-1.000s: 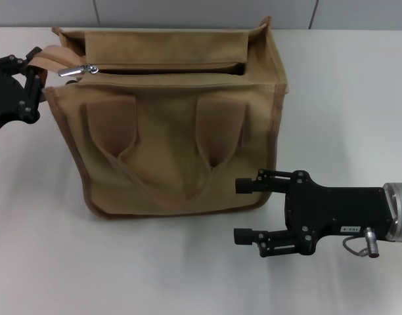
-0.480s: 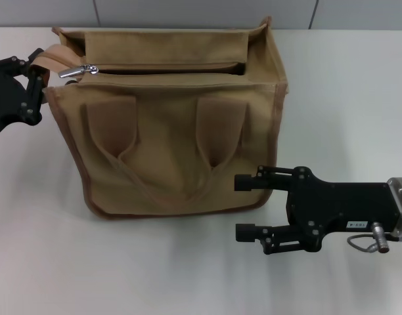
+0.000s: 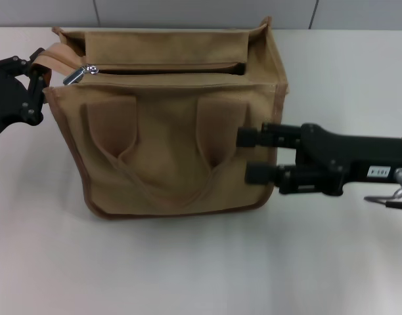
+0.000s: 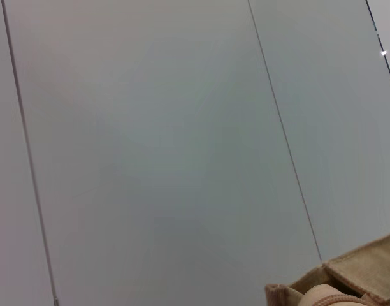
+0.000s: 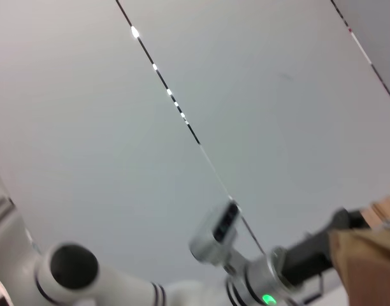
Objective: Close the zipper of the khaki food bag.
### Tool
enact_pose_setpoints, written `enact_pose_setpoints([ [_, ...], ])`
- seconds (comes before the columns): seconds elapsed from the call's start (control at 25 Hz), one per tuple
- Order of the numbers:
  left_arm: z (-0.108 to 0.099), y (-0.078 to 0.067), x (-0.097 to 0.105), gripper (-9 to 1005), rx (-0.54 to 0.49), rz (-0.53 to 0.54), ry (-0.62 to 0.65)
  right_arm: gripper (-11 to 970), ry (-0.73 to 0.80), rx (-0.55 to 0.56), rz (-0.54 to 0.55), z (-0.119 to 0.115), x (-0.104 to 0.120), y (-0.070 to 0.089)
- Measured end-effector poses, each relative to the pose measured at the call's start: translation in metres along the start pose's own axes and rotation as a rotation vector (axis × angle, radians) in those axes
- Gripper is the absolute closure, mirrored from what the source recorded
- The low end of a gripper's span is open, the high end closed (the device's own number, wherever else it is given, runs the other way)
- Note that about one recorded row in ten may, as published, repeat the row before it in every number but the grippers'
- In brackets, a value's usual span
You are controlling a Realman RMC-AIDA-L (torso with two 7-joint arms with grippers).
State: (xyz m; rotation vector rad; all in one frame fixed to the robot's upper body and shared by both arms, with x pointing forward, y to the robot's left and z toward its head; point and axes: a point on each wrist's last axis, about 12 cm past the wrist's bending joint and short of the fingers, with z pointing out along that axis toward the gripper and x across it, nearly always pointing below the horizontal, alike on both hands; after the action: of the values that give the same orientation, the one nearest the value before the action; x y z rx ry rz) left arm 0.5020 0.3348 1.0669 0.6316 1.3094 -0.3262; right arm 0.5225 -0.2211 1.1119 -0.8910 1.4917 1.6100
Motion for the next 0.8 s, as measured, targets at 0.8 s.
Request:
enact_pose_setpoints([
  [0.8,0.003,-0.002,-0.001,956,-0.007,-0.015,-0.023,150,-0.212,0.183,-0.534,0.011,-0.093,-0.023],
])
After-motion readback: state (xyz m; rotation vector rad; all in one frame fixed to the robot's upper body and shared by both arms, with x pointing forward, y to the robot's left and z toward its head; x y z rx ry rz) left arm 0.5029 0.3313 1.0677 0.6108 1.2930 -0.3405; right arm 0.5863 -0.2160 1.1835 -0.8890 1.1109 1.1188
